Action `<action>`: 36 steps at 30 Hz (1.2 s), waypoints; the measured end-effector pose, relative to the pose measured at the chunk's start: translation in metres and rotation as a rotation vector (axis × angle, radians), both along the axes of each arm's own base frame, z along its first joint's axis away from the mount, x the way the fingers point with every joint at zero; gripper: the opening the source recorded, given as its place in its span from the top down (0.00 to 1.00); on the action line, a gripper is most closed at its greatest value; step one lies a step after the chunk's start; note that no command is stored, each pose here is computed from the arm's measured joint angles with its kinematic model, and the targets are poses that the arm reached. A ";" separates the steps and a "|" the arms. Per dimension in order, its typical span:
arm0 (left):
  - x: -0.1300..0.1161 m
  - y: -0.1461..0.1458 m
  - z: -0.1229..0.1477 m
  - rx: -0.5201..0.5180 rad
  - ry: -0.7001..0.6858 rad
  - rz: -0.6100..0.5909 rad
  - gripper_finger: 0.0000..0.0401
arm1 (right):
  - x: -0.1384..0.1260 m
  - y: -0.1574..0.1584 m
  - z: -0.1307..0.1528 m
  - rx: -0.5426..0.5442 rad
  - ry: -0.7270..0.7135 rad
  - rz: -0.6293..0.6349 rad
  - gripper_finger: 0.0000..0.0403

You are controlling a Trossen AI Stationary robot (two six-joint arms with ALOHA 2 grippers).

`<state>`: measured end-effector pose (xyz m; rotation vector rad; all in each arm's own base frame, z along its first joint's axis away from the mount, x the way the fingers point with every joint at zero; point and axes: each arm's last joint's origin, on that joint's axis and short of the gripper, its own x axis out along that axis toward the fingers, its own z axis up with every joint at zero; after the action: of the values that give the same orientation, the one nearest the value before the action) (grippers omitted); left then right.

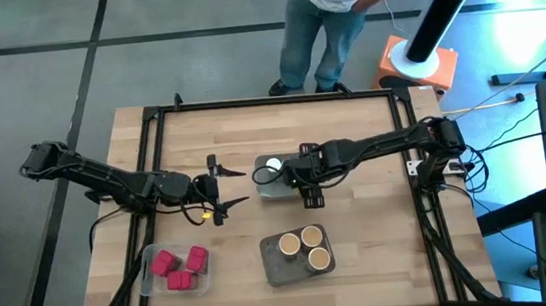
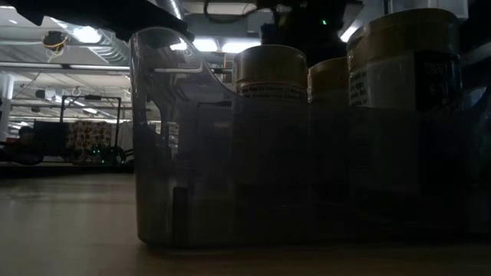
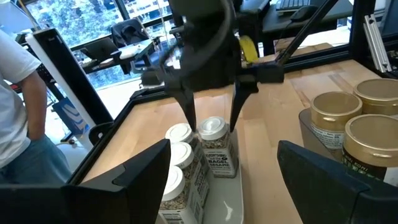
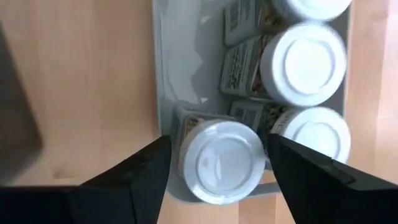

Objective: Sort spices by type
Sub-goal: Return to Home Position

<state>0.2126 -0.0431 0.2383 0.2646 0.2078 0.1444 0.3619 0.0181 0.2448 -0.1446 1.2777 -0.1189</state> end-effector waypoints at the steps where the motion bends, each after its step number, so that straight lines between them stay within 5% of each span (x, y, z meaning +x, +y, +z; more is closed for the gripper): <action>1: 0.000 0.000 0.000 0.000 0.000 0.000 0.30 | 0.001 0.000 0.005 0.006 -0.010 0.001 0.34; 11: -0.001 0.000 0.001 -0.001 -0.001 -0.002 0.31 | -0.015 0.007 0.042 0.037 -0.015 -0.013 0.34; 17: -0.001 0.002 -0.001 0.026 0.024 -0.010 0.48 | -0.049 0.004 0.049 0.073 -0.088 -0.042 0.44; 27: -0.005 0.034 -0.013 -0.055 0.035 -0.097 0.80 | -0.133 -0.003 0.029 0.130 -0.476 -0.083 0.74; 36: -0.034 0.055 -0.031 -0.197 -0.085 -0.034 0.94 | -0.181 -0.007 0.007 0.169 -0.838 -0.058 0.91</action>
<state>0.1784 0.0120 0.2073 0.0660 0.1321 0.1000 0.1811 0.0109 0.2520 0.0875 0.4509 -0.1034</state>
